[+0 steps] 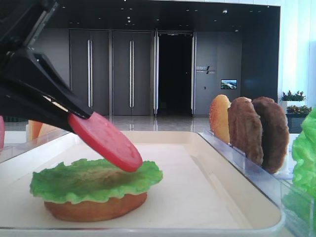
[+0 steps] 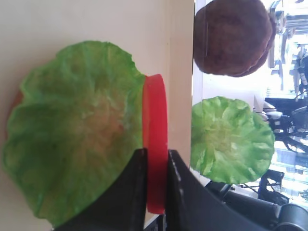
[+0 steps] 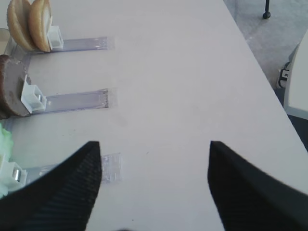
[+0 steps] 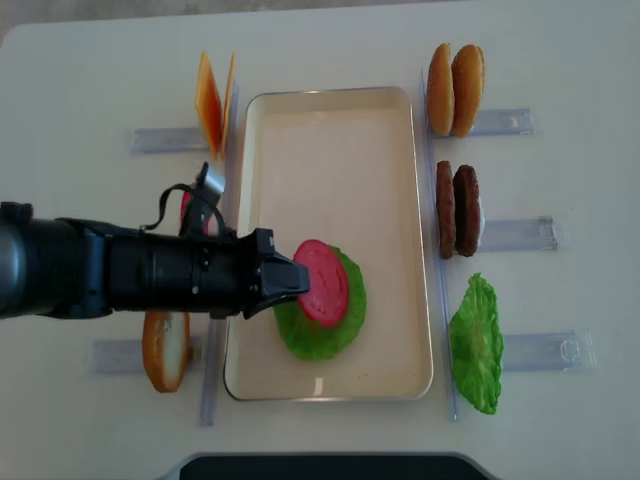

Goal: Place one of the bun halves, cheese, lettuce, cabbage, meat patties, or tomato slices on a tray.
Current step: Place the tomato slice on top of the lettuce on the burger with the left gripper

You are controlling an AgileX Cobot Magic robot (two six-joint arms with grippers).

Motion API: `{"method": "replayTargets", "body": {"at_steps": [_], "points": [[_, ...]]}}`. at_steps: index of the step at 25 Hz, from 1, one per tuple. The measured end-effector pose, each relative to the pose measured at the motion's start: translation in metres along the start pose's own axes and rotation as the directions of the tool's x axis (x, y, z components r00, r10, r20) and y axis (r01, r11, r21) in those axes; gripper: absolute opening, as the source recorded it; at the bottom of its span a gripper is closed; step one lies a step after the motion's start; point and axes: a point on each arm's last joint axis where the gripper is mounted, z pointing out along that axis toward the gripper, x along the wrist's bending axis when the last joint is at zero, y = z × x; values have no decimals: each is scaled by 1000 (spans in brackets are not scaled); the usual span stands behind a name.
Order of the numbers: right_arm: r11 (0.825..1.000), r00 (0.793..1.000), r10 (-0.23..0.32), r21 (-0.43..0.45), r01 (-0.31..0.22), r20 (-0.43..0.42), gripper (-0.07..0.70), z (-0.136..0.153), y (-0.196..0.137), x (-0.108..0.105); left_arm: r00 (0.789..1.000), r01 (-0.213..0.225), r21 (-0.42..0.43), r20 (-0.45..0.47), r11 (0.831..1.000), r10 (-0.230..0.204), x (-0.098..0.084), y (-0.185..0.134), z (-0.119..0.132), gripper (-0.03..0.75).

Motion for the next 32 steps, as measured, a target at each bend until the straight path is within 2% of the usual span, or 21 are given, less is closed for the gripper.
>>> {"method": "replayTargets", "body": {"at_steps": [21,26,32], "points": [[1000,1000,0,0,0,0,480,0,0,0,999,-7,-17,-46,1000,6,3,0,2,63],[1000,1000,0,0,0,0,480,0,0,0,999,-32,4,4,999,32,-3,0,2,63],[1000,1000,0,0,0,0,480,0,0,0,999,-39,-14,-23,999,39,-1,3,2,63]]}}
